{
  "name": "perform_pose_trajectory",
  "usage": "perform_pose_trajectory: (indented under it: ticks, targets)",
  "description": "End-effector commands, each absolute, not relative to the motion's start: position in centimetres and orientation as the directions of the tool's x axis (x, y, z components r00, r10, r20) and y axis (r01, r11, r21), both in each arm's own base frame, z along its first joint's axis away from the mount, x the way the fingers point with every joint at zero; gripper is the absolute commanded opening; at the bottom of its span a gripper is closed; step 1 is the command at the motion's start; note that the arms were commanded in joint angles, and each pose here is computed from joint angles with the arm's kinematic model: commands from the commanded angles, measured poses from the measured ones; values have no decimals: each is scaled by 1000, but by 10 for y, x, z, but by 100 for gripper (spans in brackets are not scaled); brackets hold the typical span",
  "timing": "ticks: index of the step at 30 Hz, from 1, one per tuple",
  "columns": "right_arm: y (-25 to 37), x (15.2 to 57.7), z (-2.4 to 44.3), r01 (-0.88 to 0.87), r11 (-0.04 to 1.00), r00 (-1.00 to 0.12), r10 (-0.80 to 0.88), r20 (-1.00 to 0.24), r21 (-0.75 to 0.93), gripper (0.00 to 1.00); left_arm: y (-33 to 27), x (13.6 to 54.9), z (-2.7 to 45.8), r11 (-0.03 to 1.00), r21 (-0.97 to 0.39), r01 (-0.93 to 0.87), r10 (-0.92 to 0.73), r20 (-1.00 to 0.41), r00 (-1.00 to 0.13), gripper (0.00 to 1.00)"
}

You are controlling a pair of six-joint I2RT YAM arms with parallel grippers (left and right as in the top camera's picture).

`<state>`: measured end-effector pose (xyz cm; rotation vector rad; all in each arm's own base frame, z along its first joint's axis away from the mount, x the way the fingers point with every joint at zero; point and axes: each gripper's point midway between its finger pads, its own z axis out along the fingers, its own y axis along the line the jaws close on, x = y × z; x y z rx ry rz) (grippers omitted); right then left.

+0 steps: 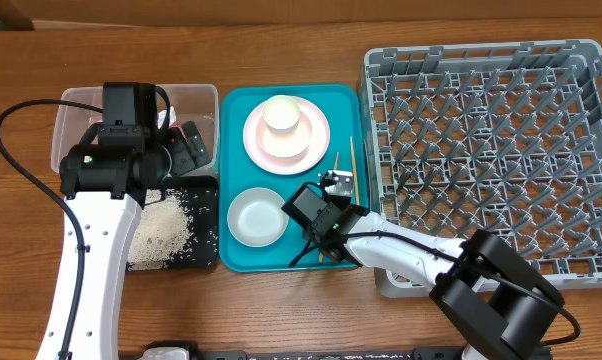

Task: Sort waste into correct bins and load items into the dishwasher
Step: 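Lower the right gripper and pinch the chopsticks, then lift the chopsticks with the right gripper and carry them into the rack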

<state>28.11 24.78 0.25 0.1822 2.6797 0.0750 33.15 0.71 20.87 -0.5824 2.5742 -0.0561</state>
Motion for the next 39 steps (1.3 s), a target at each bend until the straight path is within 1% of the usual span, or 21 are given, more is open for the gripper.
perform_pose_trajectory:
  ticks: [1,5,7,8,10,12,15,18,21,24,27,32,36,39]
  targets:
    - [238,268,-23,123,992,-919,126,-373,33,13,9,334,215,907,-149,-395,-416,-474,-776,100]
    - [241,272,-18,120,992,-917,124,-379,35,9,9,334,215,907,-149,-395,-416,-474,-776,100]
    - [242,274,-15,121,992,-916,122,-382,27,9,9,334,215,907,-149,-395,-416,-474,-776,100]
    - [241,275,-12,123,992,-915,121,-385,19,8,9,334,215,907,-149,-395,-416,-474,-776,100]
    - [241,278,-5,128,992,-910,119,-396,6,4,9,334,215,907,-149,-395,-416,-474,-776,100]
    - [242,282,3,130,991,-905,120,-408,1,4,9,334,215,907,-149,-395,-416,-474,-776,100]
    - [247,288,23,131,991,-898,122,-423,9,4,9,334,215,907,-149,-395,-416,-474,-776,100]
    - [256,298,53,48,999,-888,45,-458,5,4,9,334,215,907,-149,-395,-416,-474,-776,100]
    - [259,302,80,-3,1000,-874,2,-485,9,4,9,334,215,907,-149,-395,-416,-474,-776,100]
    - [255,304,108,-6,1000,-851,5,-525,19,4,9,334,215,907,-149,-395,-416,-474,-776,100]
    - [246,306,134,-51,999,-811,-53,-583,-19,4,9,334,215,907,-149,-395,-416,-474,-776,100]
    - [210,314,175,-43,993,-749,-102,-654,-106,4,9,334,215,907,-149,-395,-416,-474,-776,100]
    - [176,320,188,-20,989,-752,-110,-649,-145,4,9,334,215,907,-149,-395,-416,-474,-776,100]
    - [151,325,186,-10,985,-783,-114,-612,-171,4,9,334,215,907,-149,-395,-416,-474,-776,100]
